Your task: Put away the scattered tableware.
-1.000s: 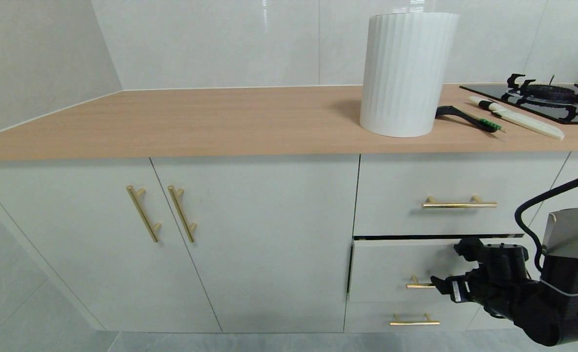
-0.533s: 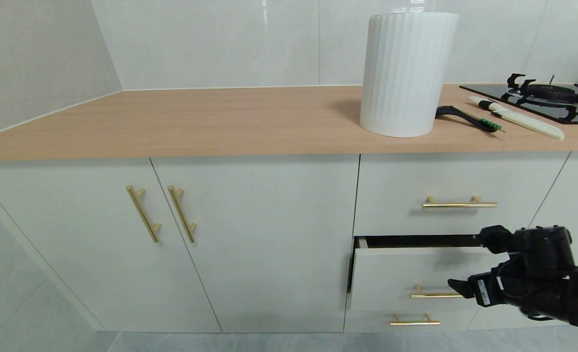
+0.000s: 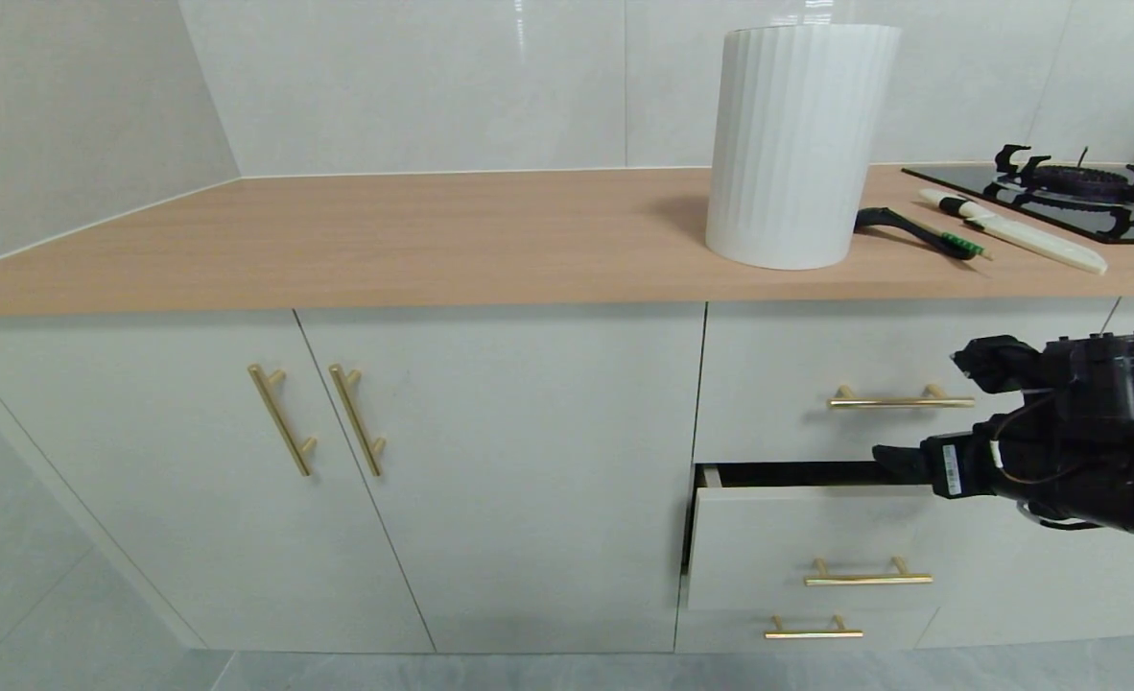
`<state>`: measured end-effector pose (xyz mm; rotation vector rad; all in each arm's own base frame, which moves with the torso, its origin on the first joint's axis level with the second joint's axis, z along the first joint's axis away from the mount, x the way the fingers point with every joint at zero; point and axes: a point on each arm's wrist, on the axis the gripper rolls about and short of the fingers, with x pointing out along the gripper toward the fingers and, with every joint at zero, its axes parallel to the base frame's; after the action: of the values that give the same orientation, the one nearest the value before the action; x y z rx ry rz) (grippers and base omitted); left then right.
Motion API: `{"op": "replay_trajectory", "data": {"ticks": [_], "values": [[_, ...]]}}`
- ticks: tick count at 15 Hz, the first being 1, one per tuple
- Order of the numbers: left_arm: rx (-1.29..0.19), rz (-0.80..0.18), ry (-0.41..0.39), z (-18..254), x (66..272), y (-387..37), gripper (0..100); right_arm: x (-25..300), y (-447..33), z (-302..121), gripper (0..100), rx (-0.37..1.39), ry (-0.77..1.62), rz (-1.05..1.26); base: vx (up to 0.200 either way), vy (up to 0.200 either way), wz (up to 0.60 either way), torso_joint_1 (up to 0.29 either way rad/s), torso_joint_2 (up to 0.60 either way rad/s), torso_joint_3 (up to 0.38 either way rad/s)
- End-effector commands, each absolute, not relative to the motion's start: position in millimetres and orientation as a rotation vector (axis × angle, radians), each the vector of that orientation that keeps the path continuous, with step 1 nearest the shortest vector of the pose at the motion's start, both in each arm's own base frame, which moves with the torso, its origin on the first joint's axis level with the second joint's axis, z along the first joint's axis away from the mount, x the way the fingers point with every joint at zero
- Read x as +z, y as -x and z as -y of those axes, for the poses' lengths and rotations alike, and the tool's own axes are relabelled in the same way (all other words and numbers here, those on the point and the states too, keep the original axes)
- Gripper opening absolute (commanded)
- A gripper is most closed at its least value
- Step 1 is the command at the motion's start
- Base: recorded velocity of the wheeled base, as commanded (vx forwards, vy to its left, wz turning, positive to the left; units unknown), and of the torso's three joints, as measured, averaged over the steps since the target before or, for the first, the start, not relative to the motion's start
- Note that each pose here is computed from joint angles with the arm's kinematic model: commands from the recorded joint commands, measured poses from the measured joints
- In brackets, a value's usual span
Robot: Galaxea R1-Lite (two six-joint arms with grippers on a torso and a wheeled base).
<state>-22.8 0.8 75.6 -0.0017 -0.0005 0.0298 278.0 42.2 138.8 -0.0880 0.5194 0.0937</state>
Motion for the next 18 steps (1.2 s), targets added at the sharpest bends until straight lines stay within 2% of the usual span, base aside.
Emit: {"op": "replay_trajectory", "data": {"ticks": [1, 9, 18], "values": [[0.031, -0.002, 0.002, -1, 76, 23, 100, 119, -295, -45, 100, 0.092, 0.090, -0.581, 0.000, 0.000, 0.00, 0.000, 0.00, 0.000], [0.029, -0.002, 0.002, -1, 76, 23, 100, 78, -322, -50, 100, 0.062, 0.061, -0.606, 0.000, 0.000, 0.00, 0.000, 0.00, 0.000], [0.031, -0.002, 0.002, -1, 76, 23, 100, 70, -318, -50, 100, 0.060, 0.076, -0.633, 0.000, 0.000, 0.00, 0.000, 0.00, 0.000]]}}
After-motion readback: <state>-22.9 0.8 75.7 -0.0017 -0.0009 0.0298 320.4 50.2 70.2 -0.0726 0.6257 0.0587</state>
